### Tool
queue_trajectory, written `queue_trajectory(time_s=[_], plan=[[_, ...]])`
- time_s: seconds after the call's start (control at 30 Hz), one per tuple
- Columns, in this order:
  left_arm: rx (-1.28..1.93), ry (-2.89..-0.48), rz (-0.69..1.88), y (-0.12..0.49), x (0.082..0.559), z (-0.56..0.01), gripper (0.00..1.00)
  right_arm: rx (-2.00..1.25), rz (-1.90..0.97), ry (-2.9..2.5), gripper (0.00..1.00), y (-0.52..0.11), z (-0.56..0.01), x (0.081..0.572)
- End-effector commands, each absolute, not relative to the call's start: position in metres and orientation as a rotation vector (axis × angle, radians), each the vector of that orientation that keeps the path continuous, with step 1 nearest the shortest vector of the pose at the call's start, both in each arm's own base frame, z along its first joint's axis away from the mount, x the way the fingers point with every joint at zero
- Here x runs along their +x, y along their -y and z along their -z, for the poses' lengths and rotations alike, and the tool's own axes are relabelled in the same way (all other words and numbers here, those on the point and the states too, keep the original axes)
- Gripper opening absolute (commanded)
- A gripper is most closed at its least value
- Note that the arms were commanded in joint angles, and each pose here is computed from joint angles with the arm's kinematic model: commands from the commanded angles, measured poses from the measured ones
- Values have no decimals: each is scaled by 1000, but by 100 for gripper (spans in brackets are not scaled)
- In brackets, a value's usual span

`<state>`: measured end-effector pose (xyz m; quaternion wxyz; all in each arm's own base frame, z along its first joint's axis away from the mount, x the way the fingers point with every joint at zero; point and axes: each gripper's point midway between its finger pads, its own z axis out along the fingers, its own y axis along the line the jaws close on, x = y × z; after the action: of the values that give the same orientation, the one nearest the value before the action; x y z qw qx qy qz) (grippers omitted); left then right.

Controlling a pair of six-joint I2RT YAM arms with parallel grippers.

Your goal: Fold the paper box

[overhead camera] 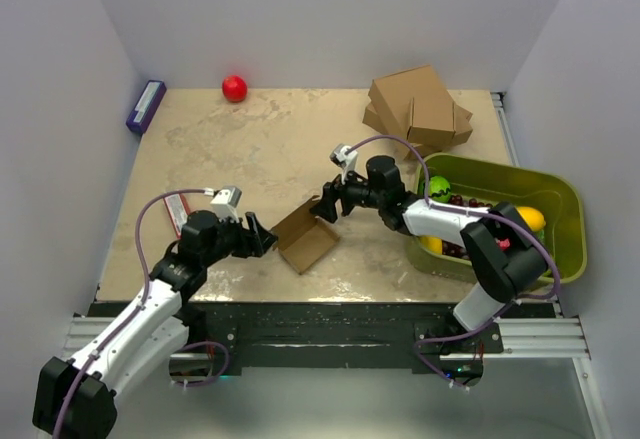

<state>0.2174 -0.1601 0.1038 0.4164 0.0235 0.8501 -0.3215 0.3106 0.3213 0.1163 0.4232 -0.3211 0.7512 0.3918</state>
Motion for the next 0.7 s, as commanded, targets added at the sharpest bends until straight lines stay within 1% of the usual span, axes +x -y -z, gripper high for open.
queue_trajectory(time_s=[0.0, 0.07, 0.13, 0.2, 0.3, 0.33, 0.4, 0.5, 0.53, 0.67], plan=[[36, -2126, 781, 160, 222, -110, 69, -831, -1000, -1771, 74, -332, -141, 322], [42, -2138, 783, 161, 221, -107, 68, -837, -1004, -1775, 73, -333, -138, 322], [55, -2148, 783, 163, 220, -104, 65, -842, -1012, -1777, 73, -333, -136, 322], [63, -2153, 784, 165, 219, -103, 59, -848, -1025, -1772, 72, -335, -136, 321], [74, -2157, 784, 166, 219, -102, 53, -854, -1038, -1762, 70, -337, -137, 319], [77, -2156, 783, 166, 219, -102, 52, -860, -1040, -1761, 70, -337, -136, 318], [80, -2153, 785, 167, 219, -103, 47, -868, -1055, -1752, 68, -340, -137, 318], [92, -2142, 791, 169, 220, -106, 40, -875, -1072, -1747, 61, -342, -135, 316], [99, -2145, 794, 170, 219, -105, 39, -874, -1074, -1751, 55, -342, -134, 316], [114, -2140, 804, 172, 219, -105, 34, -880, -1074, -1757, 48, -341, -132, 315]])
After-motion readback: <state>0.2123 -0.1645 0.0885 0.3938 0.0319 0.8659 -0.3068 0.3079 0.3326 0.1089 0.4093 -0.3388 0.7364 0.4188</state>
